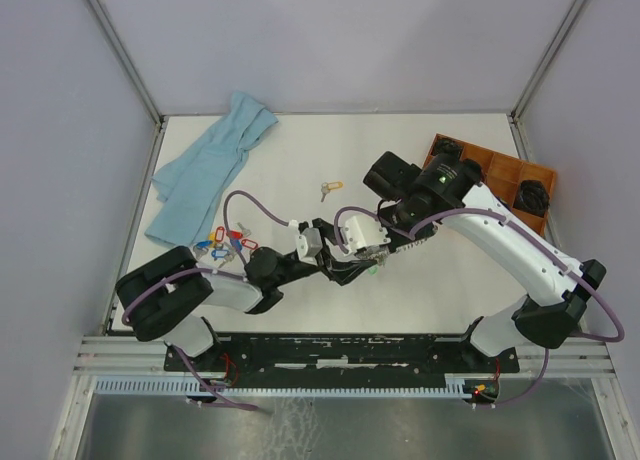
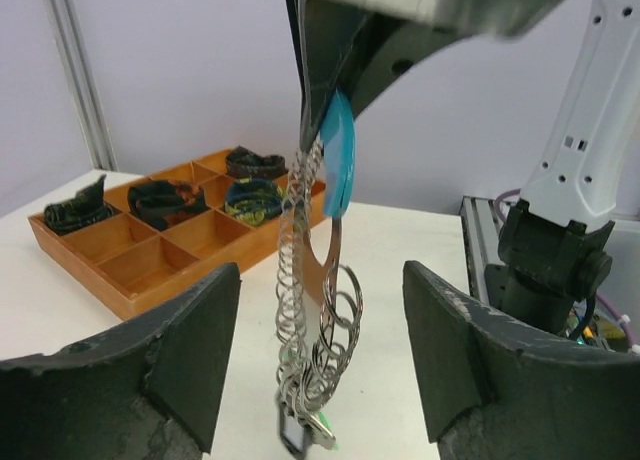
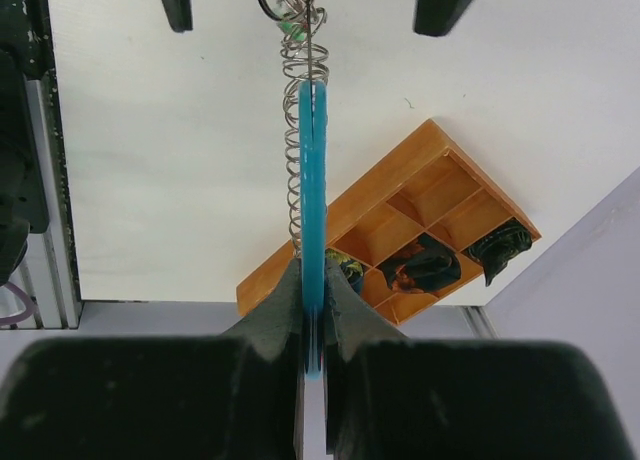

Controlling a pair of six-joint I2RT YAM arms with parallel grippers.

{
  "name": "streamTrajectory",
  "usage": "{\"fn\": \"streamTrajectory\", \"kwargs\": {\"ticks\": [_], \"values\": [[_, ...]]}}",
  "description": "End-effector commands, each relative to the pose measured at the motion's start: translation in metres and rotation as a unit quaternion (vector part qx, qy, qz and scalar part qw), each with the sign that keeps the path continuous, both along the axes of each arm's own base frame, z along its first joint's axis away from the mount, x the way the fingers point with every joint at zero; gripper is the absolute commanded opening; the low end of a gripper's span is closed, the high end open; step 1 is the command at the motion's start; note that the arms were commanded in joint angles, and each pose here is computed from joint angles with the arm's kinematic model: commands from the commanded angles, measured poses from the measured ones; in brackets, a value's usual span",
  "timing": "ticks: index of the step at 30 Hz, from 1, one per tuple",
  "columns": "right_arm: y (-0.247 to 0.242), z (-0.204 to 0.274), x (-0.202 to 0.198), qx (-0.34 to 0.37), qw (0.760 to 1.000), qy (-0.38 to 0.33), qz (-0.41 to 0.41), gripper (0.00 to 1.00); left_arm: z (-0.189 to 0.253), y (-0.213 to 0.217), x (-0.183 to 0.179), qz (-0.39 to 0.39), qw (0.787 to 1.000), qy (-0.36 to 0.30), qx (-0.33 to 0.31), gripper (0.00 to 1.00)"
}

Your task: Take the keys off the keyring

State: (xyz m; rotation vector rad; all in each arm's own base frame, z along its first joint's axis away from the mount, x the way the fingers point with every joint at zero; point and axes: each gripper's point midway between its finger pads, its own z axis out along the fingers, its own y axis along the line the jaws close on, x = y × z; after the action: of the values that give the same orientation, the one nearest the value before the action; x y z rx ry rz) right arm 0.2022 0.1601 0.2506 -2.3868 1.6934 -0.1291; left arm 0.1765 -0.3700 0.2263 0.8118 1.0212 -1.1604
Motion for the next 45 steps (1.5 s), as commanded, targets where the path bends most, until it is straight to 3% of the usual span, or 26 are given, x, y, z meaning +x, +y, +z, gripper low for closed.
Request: {"fn": "streamTrajectory", "kwargs": {"ticks": [1,4,8,11,16,25,33,35,38,39,45], "values": [[-0.025,0.004,-0.027,-0.024,0.999,0.040,-0.009,0.01,0.062,0.018,-0.008,0.017,0.993,-0.073,-0.091,0.77],[-0.024,0.003,-0.027,-0.021,0.999,0.042,-0.010,0.01,0.060,0.012,-0.004,0.014,0.996,-0.049,-0.071,0.91],[-0.024,0.004,-0.027,-0.018,0.999,0.040,-0.011,0.01,0.049,-0.001,0.000,0.002,1.000,-0.021,-0.023,0.93],[-0.023,0.004,-0.027,-0.016,0.999,0.042,-0.012,0.01,0.053,0.000,-0.003,-0.004,0.999,-0.024,-0.031,0.84],[-0.021,0.004,-0.027,-0.013,0.999,0.045,-0.012,0.01,0.055,-0.007,-0.006,-0.022,0.999,-0.019,-0.028,0.55],[-0.018,0.004,-0.028,-0.005,0.999,0.051,-0.013,0.01,0.057,-0.013,-0.005,-0.032,0.999,-0.017,-0.028,0.45],[-0.016,0.006,-0.032,0.006,0.998,0.057,-0.012,0.01,0.044,-0.021,-0.002,-0.039,0.999,-0.013,-0.008,0.44],[-0.016,0.006,-0.033,0.008,0.998,0.060,-0.012,0.01,0.043,-0.023,-0.003,-0.041,0.999,-0.014,-0.005,0.34],[-0.015,0.006,-0.036,0.014,0.998,0.065,-0.011,0.01,0.045,-0.023,-0.002,-0.041,0.999,-0.015,-0.008,0.07],[-0.015,0.006,-0.037,0.015,0.998,0.067,-0.011,0.01,0.047,-0.022,-0.002,-0.040,0.999,-0.016,-0.012,0.03],[-0.012,0.010,-0.040,0.057,0.995,0.082,-0.019,0.08,0.056,-0.011,-0.006,-0.033,0.998,-0.018,-0.040,0.03]]}}
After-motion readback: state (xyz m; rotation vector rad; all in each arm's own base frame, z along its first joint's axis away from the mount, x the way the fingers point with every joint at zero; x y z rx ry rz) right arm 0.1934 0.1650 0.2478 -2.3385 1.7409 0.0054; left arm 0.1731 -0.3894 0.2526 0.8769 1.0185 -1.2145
